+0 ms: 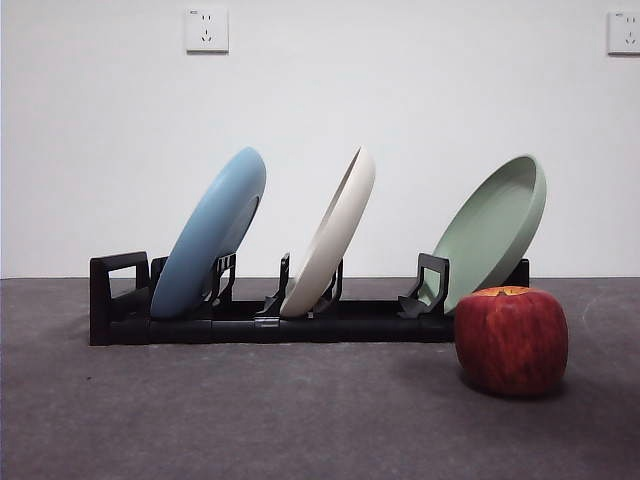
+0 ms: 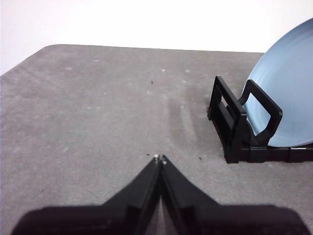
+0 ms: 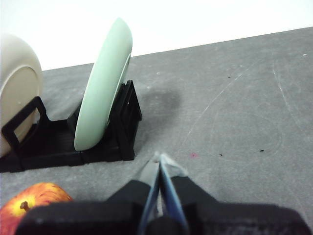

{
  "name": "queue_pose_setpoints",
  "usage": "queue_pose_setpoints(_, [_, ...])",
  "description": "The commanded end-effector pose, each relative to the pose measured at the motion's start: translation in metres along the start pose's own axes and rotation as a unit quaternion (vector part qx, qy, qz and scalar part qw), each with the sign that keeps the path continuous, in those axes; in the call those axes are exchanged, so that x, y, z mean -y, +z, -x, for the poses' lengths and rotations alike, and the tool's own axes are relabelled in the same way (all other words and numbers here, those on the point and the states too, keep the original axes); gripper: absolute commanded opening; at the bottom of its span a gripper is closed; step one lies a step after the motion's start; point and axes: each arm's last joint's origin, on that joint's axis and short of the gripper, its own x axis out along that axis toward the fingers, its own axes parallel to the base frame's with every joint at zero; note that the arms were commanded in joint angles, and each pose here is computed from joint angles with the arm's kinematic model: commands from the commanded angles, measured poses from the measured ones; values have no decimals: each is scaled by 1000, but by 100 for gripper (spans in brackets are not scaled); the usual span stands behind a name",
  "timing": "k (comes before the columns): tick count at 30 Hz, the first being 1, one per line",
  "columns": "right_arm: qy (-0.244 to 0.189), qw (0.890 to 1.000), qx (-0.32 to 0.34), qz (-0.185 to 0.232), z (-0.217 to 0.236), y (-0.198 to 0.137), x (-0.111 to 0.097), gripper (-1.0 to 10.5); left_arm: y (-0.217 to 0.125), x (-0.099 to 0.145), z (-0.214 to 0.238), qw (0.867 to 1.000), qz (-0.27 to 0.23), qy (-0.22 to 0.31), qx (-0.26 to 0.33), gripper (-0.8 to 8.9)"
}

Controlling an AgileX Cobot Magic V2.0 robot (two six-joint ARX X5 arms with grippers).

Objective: Take the blue plate from the plate rack,put the plate on the table,take the apple from the table,put the apple in the plate

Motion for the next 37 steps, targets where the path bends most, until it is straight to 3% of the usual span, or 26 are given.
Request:
queue_pose_setpoints(1, [1, 1000, 3, -31, -1, -2, 0, 2, -1, 1, -1, 1000, -1, -14, 11, -2])
queue_pose_setpoints(7, [5, 996, 18, -84, 4, 13, -2, -12, 19, 6, 5, 994, 51, -86, 44, -6])
queue_pose_setpoints(12, [8, 993, 17, -115, 12, 45, -7, -12, 51, 8, 17, 992, 81, -89, 43, -6])
queue_pose_setpoints(16, [19, 993, -2, -113, 15, 81, -13, -11, 81, 11, 18, 991, 82, -104, 27, -6])
queue_pose_setpoints(20, [36, 994, -42, -93, 12, 116, -20, -11, 111, 15, 8, 986, 75, -152, -4, -6])
queue_pose_setpoints(24, [67, 991, -91, -71, 2, 146, -27, -11, 139, 21, -6, 974, 8, -226, -15, -6])
queue_pose_setpoints(30, [123, 978, -165, -31, -23, 176, -36, 2, 167, 24, -30, 966, 37, -246, -77, -4])
queue_pose_setpoints(33, [143, 971, -189, -31, -38, 182, -38, 13, 173, 26, -44, 958, 50, -256, -123, 1])
queue_pose_setpoints(35, [151, 967, -201, -35, -47, 182, -39, 110, 175, 28, -53, 951, 57, -265, -149, 60])
queue_pose_setpoints(37, [149, 965, -212, -37, -54, 182, -39, 246, 176, 31, -60, 947, 59, -270, -165, 218])
